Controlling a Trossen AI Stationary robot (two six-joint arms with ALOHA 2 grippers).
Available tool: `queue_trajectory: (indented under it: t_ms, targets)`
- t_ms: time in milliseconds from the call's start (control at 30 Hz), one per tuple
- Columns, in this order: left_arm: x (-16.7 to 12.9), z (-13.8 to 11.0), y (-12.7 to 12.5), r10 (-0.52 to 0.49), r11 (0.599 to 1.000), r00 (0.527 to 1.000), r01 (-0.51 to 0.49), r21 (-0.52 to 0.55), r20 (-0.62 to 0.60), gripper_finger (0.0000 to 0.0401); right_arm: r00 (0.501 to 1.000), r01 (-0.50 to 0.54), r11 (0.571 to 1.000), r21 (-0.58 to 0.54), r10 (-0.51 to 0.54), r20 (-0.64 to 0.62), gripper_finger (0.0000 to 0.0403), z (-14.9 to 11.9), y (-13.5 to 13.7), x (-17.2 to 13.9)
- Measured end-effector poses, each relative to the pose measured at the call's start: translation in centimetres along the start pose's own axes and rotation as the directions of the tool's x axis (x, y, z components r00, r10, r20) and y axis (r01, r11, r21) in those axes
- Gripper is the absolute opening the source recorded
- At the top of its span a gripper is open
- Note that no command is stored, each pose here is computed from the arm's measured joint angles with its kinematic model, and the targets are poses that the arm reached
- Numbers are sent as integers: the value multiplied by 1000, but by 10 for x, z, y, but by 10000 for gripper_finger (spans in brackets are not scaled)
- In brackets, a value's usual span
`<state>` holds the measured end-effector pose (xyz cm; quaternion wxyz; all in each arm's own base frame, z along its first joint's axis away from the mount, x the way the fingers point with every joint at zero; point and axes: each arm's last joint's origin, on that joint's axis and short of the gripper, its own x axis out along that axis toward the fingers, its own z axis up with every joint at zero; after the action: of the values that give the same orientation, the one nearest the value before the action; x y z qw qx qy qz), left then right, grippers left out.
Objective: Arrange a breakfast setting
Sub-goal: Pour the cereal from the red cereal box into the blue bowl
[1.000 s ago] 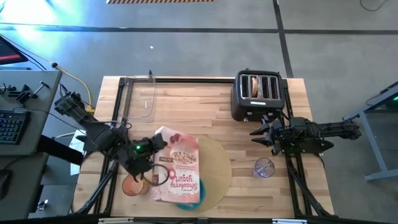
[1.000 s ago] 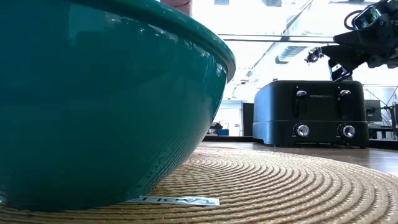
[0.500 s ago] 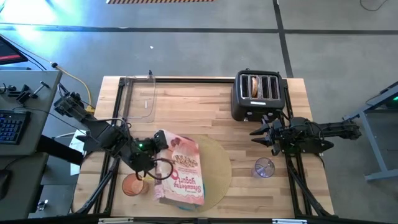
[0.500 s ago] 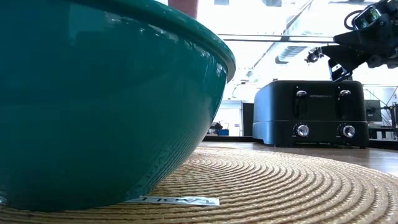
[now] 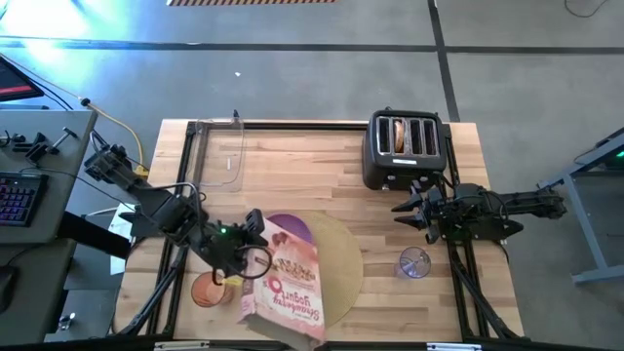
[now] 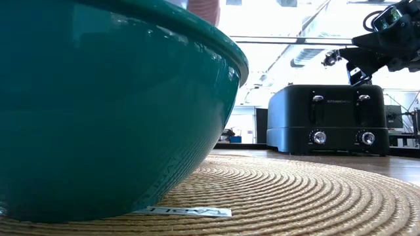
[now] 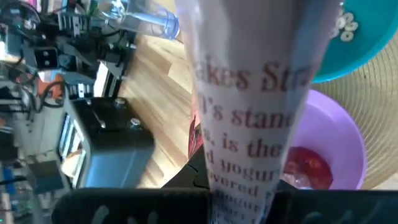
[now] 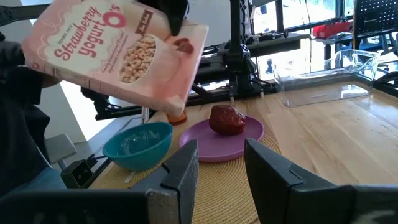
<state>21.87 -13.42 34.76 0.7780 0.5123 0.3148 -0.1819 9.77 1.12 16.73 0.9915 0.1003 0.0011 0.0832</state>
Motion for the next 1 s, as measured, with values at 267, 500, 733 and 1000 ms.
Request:
queue_trajectory:
  t_ms: [267, 500, 733, 1000]
  targets:
    - [1, -2, -1, -41, 999, 999, 41, -20, 5, 0, 1000, 0, 1000, 0, 0, 0, 114, 0, 0, 0]
    - [1, -3, 1, -2, 1000, 1000, 2, 6, -24, 0, 1000, 0, 1000, 0, 0, 0, 114, 0, 0, 0]
    - [1, -2, 1, 2, 1000, 1000, -2, 7, -19, 0, 1000, 0, 1000, 0, 0, 0, 114, 0, 0, 0]
    - [4, -7, 6, 9, 1000, 999, -8, 8, -35, 0, 1000, 0, 1000, 0, 0, 0, 114, 0, 0, 0]
